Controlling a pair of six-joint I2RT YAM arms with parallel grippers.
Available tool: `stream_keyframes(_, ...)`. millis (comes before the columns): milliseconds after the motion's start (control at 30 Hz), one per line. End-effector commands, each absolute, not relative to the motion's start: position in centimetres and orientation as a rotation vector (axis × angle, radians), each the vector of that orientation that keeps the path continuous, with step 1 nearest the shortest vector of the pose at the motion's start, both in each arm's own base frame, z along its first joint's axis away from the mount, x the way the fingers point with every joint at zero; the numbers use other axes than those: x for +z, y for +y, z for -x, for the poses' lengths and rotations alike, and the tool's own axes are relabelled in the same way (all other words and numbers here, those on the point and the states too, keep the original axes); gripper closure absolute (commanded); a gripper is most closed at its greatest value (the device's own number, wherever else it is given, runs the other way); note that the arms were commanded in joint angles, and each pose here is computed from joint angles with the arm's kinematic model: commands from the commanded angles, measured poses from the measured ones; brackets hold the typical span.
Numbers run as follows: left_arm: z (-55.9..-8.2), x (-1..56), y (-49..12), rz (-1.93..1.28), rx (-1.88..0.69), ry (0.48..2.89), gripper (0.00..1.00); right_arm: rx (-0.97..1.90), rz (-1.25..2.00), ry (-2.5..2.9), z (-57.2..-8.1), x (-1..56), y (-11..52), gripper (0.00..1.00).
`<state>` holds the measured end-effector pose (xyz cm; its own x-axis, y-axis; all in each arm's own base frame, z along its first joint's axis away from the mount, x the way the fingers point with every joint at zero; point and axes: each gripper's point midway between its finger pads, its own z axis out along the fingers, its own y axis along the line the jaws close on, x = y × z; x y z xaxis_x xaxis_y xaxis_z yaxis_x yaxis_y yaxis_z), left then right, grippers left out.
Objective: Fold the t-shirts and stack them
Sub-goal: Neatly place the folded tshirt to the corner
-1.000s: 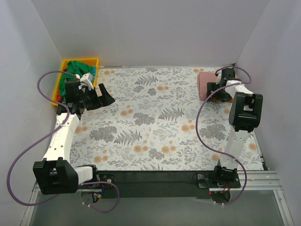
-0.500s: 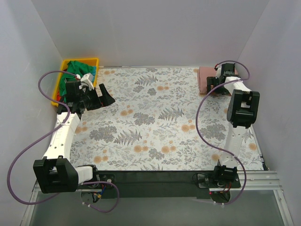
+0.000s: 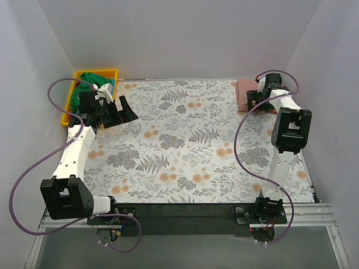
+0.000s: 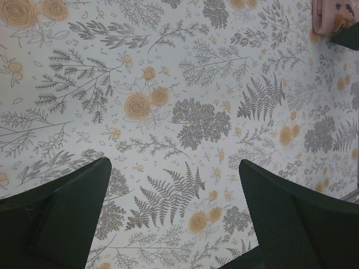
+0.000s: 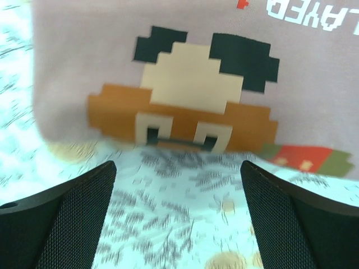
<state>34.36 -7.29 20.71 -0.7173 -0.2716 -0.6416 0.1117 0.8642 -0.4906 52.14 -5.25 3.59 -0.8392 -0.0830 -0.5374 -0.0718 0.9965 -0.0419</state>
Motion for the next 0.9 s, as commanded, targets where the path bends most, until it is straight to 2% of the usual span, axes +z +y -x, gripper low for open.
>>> stream_keyframes(0, -35.2, 22.9, -7.4, 0.073, -0.674, 2.277, 0.02, 0.010, 0.209, 2.408, -52.3, 13.3, -4.2, 0.02)
stream_keyframes(133, -35.4, 23.6, -8.2, 0.010, -0.746, 2.326, 0.02, 0.052, 0.294, 2.319, -49.8, 19.9, -2.9, 0.02)
stream_keyframes(333, -34.8, 22.9, -8.3, -0.019, -0.752, 2.355, 0.02, 0.250, 0.374, 2.349, -42.5, 22.6, 0.5, 0.02)
stream_keyframes(533, -33.3, 20.2, -8.2, 0.010, -0.750, 2.416, 0.02, 0.443, 0.440, 2.410, -34.0, 19.3, 3.9, 0.02)
stream_keyframes(700, -31.0, 17.7, -7.6, -0.001, -0.690, 2.455, 0.02, 0.487, 0.464, 2.428, -30.3, 17.6, 4.8, 0.02)
stream_keyframes(867, -29.9, 18.0, -7.1, -0.029, -0.637, 2.422, 0.02, 0.502, 0.473, 2.436, -27.9, 16.5, 5.1, 0.02)
